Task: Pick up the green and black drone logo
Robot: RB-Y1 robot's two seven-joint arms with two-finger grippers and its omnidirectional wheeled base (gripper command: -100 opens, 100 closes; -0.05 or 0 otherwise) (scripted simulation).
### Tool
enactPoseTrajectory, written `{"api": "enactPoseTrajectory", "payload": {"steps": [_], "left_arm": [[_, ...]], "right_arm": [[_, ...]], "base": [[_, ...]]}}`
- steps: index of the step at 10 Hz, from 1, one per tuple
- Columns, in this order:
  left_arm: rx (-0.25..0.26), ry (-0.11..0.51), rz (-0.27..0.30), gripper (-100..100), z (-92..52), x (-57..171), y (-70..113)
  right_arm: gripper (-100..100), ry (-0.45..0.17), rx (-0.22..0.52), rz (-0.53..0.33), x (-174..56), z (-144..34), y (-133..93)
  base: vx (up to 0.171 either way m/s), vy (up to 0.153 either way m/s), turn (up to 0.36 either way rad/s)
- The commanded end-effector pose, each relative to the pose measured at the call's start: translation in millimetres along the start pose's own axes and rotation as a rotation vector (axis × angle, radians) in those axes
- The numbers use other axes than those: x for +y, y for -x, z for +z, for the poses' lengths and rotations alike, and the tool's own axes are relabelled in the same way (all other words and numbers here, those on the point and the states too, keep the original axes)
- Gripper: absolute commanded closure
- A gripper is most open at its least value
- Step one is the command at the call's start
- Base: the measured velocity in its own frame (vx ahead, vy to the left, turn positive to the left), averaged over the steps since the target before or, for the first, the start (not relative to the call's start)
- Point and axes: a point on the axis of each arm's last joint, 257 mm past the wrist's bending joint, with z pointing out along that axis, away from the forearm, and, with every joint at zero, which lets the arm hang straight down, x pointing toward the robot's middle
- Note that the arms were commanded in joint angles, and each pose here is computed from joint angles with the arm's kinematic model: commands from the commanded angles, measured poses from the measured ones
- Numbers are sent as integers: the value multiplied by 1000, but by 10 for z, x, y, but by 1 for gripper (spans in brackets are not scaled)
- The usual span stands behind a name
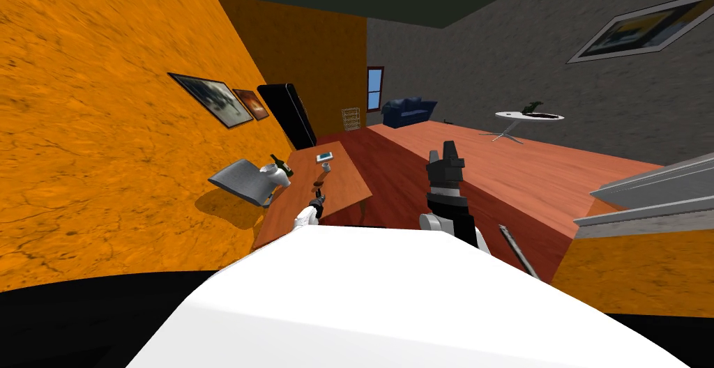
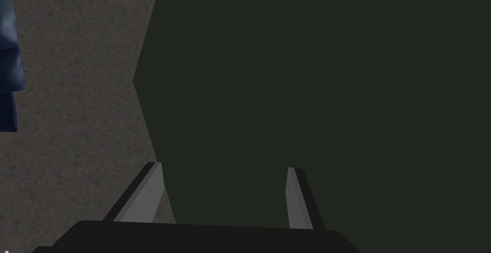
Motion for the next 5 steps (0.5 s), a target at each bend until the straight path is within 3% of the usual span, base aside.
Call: {"api": "enactPoseTrajectory", "payload": {"steps": [1, 5], "left_arm": [[0, -3, 1, -100, -29, -62, -59], [1, -8, 5, -100, -119, -188, -188]], "right_arm": [[0, 0, 0, 0, 0, 0, 0], [0, 0, 0, 0, 0, 0, 0]], "base": [[77, 53, 15], [54, 54, 16]]}}
